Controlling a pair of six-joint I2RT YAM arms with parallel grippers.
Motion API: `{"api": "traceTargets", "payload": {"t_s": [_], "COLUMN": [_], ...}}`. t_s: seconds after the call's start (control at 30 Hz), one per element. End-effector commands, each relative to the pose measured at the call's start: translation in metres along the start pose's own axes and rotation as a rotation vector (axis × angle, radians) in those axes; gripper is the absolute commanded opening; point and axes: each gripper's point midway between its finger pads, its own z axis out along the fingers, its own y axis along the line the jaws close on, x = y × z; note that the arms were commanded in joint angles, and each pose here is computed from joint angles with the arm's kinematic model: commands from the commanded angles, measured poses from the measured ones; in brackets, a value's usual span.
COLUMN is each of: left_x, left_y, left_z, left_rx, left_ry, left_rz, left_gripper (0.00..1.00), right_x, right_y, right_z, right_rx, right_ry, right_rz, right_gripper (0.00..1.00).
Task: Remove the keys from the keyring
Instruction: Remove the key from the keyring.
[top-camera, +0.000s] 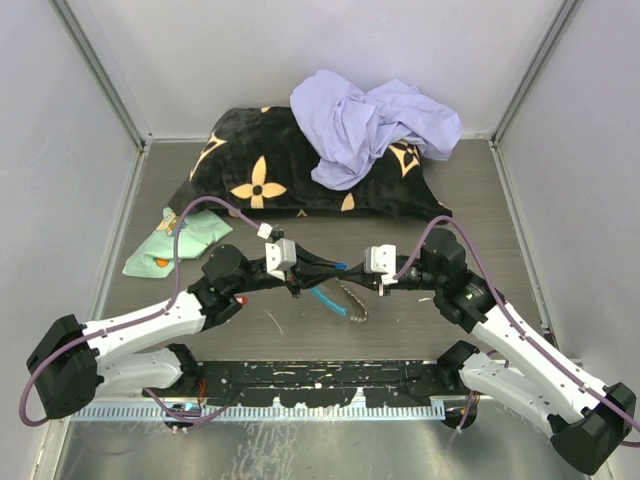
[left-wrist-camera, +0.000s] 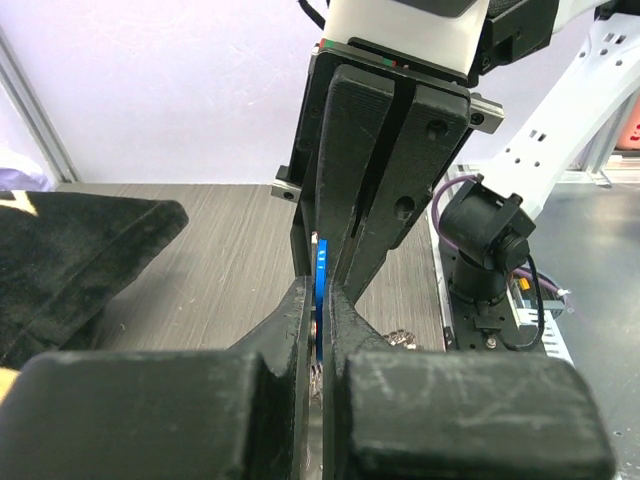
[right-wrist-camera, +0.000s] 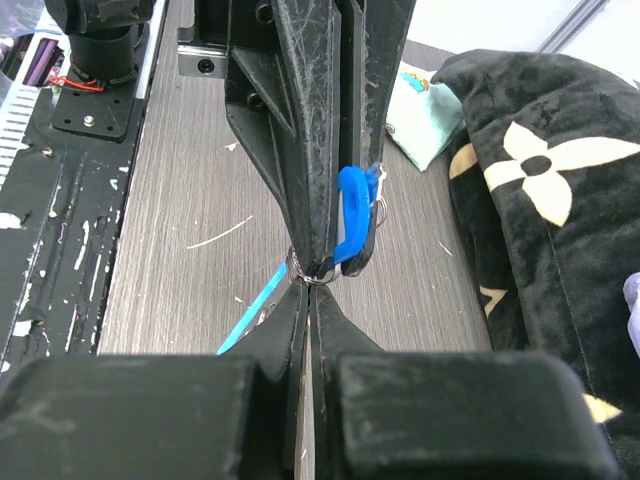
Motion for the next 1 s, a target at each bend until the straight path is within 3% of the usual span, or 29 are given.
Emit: {"api": "traceTargets", "payload": {"t_s": [0.0,0.57,0.97], "left_x": [-0.052,-0.05,-0.04], "left_y": [0.006,0.009,0.035], "left_z": [-0.006,-0.037,-0.047], "left_rx": [-0.054,-0.185,-0.345], "left_ry": [-0.162,-0.217,-0.318], "left_rz": [0.08,-0.024,-0.141], "left_gripper": [0.0,0.0,0.0], "right_x": [-0.016,-0.033,-0.028], "right_y": [0.0,-0.009,-0.03], "right_z": [-0.003,-0.009,-0.004], "right_rx": [0.01,0.078,0.233], "right_ry": [-0.041,-0.065,-0.192], "right_rz": [-0.017,0.198,0.467], "right_gripper": [0.01,0.01,0.01]}}
